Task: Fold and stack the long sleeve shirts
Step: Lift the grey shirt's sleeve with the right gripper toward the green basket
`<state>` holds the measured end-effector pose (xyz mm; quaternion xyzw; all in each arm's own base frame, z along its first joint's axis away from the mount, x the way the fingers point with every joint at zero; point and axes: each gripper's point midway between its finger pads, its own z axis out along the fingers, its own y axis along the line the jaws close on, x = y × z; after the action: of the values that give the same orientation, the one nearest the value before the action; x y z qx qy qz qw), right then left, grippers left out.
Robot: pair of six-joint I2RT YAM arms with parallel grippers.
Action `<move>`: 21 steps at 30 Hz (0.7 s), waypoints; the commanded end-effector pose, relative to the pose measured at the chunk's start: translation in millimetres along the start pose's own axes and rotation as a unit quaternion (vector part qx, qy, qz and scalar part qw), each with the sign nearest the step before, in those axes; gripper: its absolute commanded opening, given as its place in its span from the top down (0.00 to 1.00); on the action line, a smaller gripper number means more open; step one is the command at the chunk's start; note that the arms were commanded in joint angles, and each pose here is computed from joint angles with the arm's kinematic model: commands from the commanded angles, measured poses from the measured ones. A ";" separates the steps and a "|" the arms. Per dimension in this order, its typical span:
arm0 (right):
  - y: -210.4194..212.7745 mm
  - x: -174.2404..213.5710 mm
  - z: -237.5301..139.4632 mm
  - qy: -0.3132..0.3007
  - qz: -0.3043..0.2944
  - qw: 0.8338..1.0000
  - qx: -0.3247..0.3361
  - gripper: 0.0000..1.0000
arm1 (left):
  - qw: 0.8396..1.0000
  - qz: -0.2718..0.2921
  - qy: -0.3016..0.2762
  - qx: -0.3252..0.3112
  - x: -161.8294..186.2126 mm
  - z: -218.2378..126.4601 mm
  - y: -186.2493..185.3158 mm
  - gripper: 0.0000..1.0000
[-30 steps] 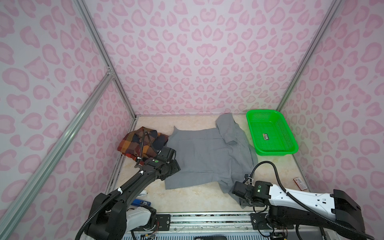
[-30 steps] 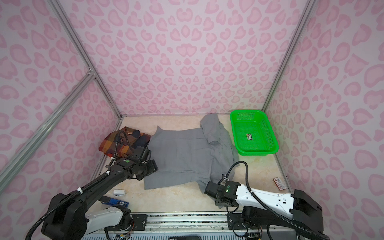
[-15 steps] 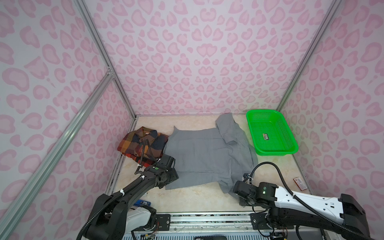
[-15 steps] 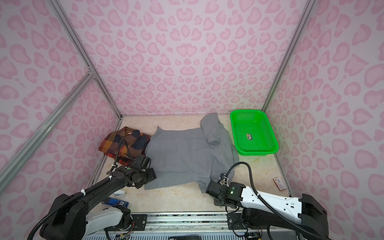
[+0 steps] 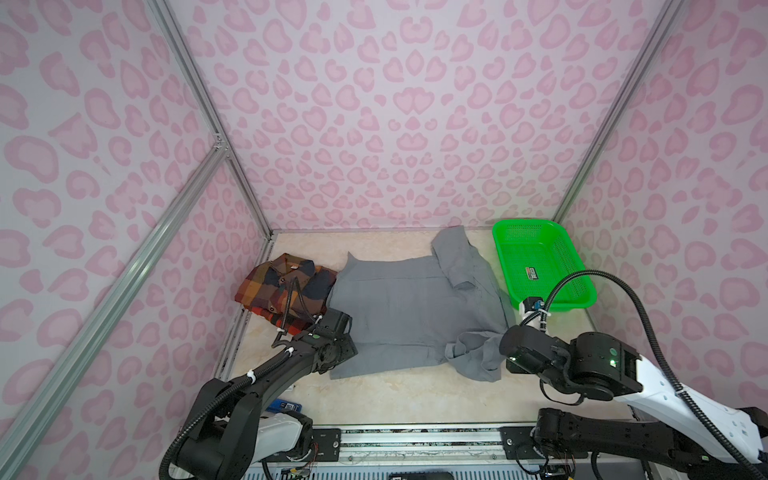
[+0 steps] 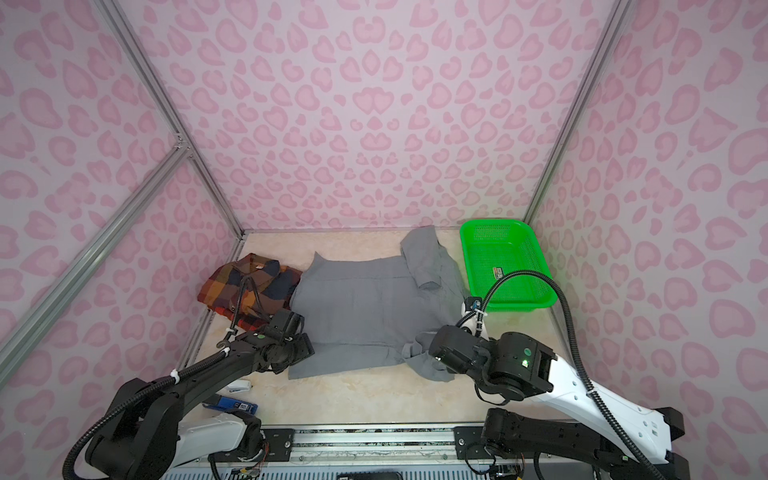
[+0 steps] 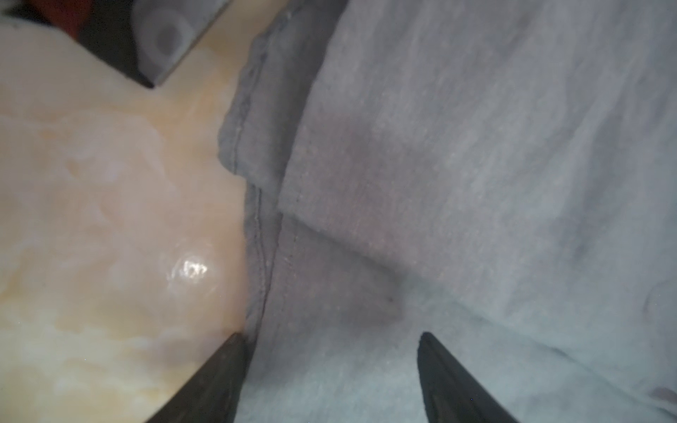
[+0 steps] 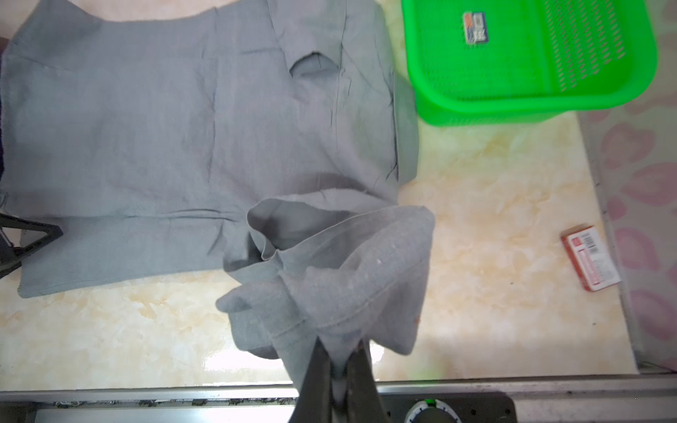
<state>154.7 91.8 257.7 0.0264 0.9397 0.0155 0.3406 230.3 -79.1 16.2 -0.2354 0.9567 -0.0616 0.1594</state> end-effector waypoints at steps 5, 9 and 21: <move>-38.8 -45.4 -43.7 -0.069 -0.037 0.996 0.035 1.00 | 1.000 0.003 0.029 -0.008 14.9 1.3 8.6 0.24; -27.7 -55.0 -54.1 -0.080 -0.031 0.996 -0.008 1.00 | 0.999 -0.005 0.034 -0.008 19.9 -5.7 12.8 0.24; -29.7 -108.4 -116.4 -0.184 -0.008 0.978 -0.097 1.00 | 0.999 -0.025 0.030 -0.016 26.0 -17.4 26.0 0.22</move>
<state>157.7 48.7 405.6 0.0104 0.8647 0.1024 0.4916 200.7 -72.0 25.7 -0.2507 0.9557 -0.0674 0.1390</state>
